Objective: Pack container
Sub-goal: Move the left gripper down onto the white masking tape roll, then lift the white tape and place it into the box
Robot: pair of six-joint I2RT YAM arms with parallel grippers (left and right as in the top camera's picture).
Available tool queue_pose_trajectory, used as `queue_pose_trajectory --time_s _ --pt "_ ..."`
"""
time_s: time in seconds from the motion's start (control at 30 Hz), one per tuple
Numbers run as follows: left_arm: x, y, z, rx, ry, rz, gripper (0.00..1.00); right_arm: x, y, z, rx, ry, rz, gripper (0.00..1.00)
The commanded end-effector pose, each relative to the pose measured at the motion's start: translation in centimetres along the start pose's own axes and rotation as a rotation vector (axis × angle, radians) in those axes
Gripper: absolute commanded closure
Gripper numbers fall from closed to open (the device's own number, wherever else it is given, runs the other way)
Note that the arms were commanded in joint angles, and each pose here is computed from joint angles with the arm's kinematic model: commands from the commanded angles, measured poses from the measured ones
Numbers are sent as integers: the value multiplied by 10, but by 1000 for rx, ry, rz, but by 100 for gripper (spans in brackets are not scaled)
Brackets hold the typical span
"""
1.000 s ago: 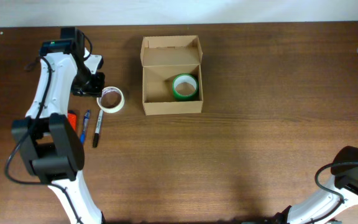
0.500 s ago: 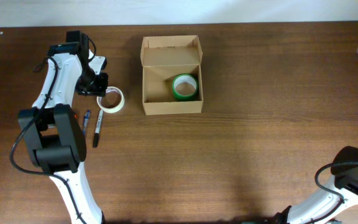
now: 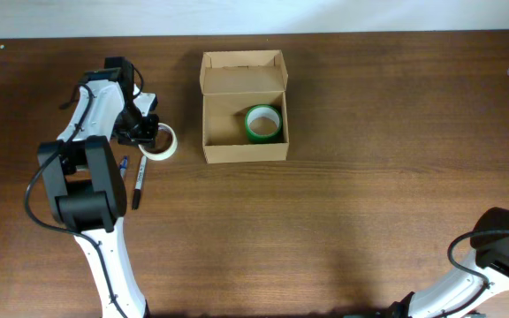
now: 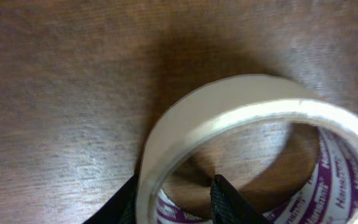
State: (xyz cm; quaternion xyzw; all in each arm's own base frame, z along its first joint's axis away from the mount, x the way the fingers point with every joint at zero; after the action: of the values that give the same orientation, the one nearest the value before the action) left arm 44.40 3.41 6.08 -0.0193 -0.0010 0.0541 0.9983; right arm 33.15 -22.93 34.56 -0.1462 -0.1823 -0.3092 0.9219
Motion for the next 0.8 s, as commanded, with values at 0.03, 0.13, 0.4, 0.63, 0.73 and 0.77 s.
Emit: queue_pose_trajectory --time_s 0.03,0.13,0.4,0.63,0.73,0.77 --pt "0 -1 -9 -14 18 -11 79 0 -1 -3 -13 9 5 1" --pt "0 -1 -9 -14 17 -10 98 0 -1 -3 -13 9 5 0" --pt "16 -3 33 -15 -32 -14 98 0 -1 -3 -13 9 5 1" --pt "55 -28 170 -30 -365 -47 99 0 -1 -3 -13 9 5 1" --pt "53 -52 220 -45 -498 -117 97 0 -1 -3 -13 9 5 1" --pt "50 -63 233 -50 -531 -148 97 0 -1 -3 -13 9 5 1"
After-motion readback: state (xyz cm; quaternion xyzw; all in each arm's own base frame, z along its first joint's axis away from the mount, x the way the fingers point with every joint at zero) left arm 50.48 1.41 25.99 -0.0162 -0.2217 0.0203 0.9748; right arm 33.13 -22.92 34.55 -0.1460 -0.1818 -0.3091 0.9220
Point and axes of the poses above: each gripper's point midway between its finger pads, its own z axis back along the fingers, its own y axis along the line the jaws close on, x = y × z, the point moved 6 cm from there along z, back along the fingers, and after that the axes turned 13 degrees about z, right-handed, at the moved point
